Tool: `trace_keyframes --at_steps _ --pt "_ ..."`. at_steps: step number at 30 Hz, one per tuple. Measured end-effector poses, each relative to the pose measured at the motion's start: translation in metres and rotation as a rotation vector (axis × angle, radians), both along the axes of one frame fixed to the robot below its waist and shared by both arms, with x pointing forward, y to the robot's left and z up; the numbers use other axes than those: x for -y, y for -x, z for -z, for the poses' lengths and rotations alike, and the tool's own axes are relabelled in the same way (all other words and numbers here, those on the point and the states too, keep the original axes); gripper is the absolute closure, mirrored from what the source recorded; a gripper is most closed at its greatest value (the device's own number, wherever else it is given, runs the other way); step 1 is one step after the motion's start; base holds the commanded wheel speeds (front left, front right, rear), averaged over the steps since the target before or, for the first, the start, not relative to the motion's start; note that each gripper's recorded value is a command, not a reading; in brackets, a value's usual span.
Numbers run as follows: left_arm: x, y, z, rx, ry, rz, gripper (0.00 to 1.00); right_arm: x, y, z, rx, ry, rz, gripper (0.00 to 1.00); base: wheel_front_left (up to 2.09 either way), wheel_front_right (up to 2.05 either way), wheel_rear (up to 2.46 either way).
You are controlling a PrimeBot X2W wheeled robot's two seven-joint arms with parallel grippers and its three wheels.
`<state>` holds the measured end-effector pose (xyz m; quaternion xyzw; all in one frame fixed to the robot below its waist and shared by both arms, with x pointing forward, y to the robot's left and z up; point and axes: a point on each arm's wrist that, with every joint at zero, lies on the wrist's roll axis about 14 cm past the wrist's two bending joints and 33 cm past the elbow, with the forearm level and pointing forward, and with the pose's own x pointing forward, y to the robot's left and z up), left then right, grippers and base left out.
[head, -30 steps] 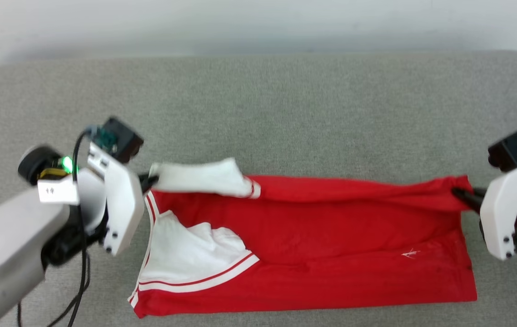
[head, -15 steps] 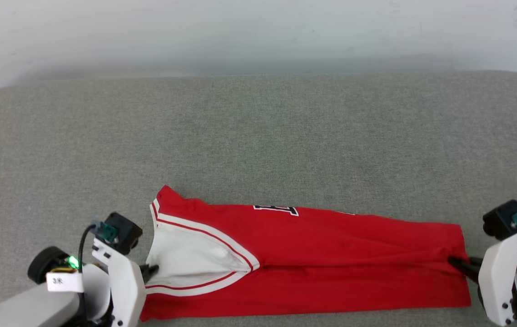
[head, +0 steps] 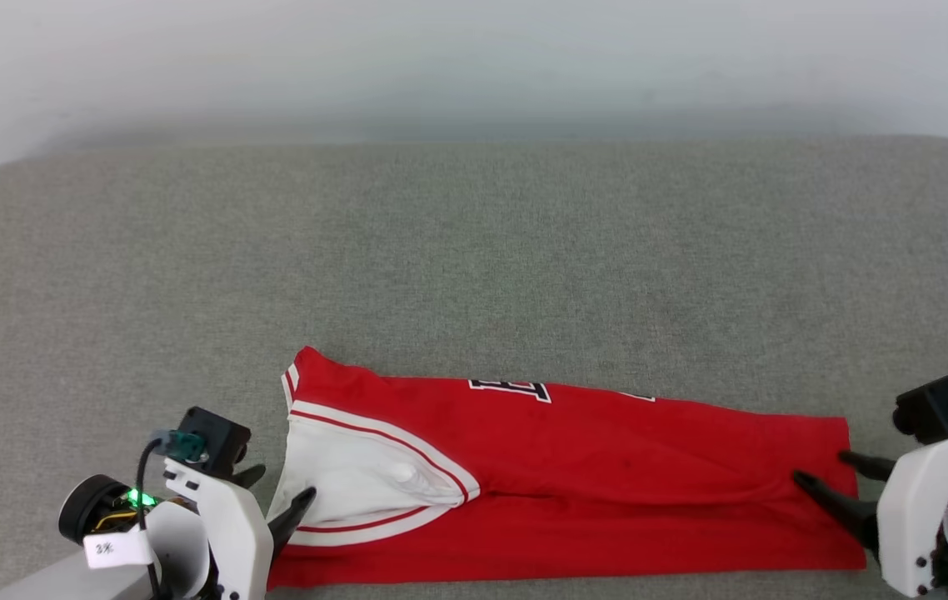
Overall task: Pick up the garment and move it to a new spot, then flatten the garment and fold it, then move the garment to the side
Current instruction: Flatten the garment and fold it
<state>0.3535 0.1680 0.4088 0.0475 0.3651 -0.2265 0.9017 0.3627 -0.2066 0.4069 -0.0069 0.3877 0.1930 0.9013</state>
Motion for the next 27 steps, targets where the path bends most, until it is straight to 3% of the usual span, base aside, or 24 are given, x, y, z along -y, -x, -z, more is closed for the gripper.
trace_keyframes --at_steps 10,17,27 --pt "-0.020 -0.026 -0.063 0.379 0.040 -0.173 0.00 0.021 -0.020 -0.063 0.166 -0.020 0.041 0.00 0.00 0.00 0.00" --pt "-0.040 -0.032 -0.092 0.572 0.004 -0.295 0.00 0.038 -0.014 -0.044 0.018 0.006 0.084 0.00 0.00 0.00 0.00" --pt "-0.056 -0.035 -0.122 0.777 -0.033 -0.446 0.00 0.030 -0.015 -0.002 -0.181 -0.055 0.136 0.00 0.00 0.00 0.00"
